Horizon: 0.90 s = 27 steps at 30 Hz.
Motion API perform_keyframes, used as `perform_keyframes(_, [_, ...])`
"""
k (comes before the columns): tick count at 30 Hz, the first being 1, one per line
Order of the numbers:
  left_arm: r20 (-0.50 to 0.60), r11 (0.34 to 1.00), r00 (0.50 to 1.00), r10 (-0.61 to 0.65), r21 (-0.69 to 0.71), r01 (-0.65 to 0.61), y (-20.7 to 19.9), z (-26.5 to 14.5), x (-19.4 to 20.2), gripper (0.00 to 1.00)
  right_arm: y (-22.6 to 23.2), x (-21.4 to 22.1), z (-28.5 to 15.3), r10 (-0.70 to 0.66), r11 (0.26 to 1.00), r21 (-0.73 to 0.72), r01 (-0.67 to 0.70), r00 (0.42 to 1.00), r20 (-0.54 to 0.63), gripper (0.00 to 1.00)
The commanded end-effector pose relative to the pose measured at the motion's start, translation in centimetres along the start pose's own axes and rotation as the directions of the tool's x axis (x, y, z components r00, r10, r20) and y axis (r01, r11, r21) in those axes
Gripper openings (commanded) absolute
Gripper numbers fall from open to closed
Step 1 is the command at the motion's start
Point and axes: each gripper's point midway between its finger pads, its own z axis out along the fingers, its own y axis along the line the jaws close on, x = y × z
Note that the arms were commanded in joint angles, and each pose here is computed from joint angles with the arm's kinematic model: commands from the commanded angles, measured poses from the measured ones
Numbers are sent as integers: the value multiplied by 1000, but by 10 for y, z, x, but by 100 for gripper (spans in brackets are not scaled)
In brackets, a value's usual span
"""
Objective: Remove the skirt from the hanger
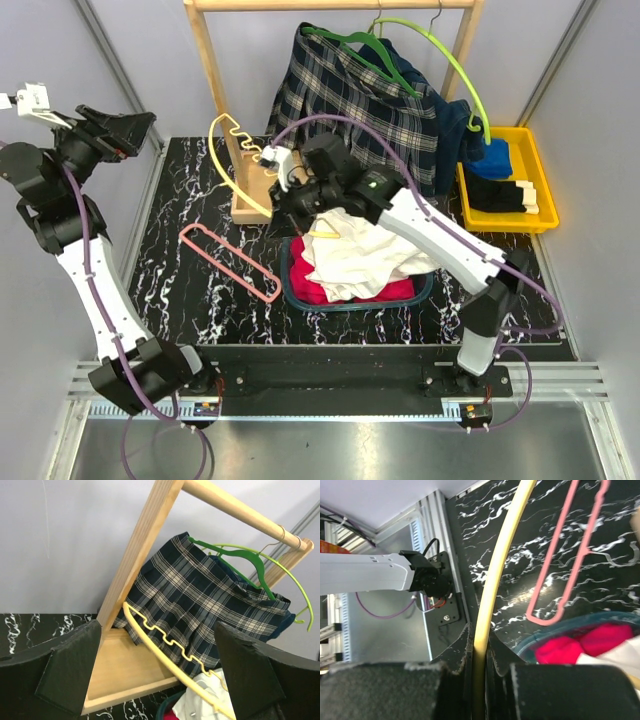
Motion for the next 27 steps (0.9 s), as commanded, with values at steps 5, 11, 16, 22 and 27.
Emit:
perform_keyframes(5, [-56, 988, 995, 77, 136, -69, -14, 4, 15, 99, 27, 2, 73, -22, 979, -202, 21, 1000, -4, 0])
perform_keyframes(11, [-79, 985, 993, 89, 152, -76, -14, 2, 29, 99, 56, 0, 74, -109, 974, -200, 107, 994, 2, 0])
perform_keyframes(16, [-84, 984, 993, 87, 165, -73, -18, 3, 32, 99, 66, 1, 75, -160, 975, -153, 162, 987, 25, 0])
perform_keyframes(22, [-98, 979, 990, 97, 188, -77, -28, 0, 31, 99, 63, 8, 95, -161, 965, -201, 166, 986, 41, 0])
perform_keyframes(27, [-96, 976, 989, 111, 198, -90, -32, -1, 28, 99, 53, 30, 120, -119, 958, -264, 112, 993, -8, 0])
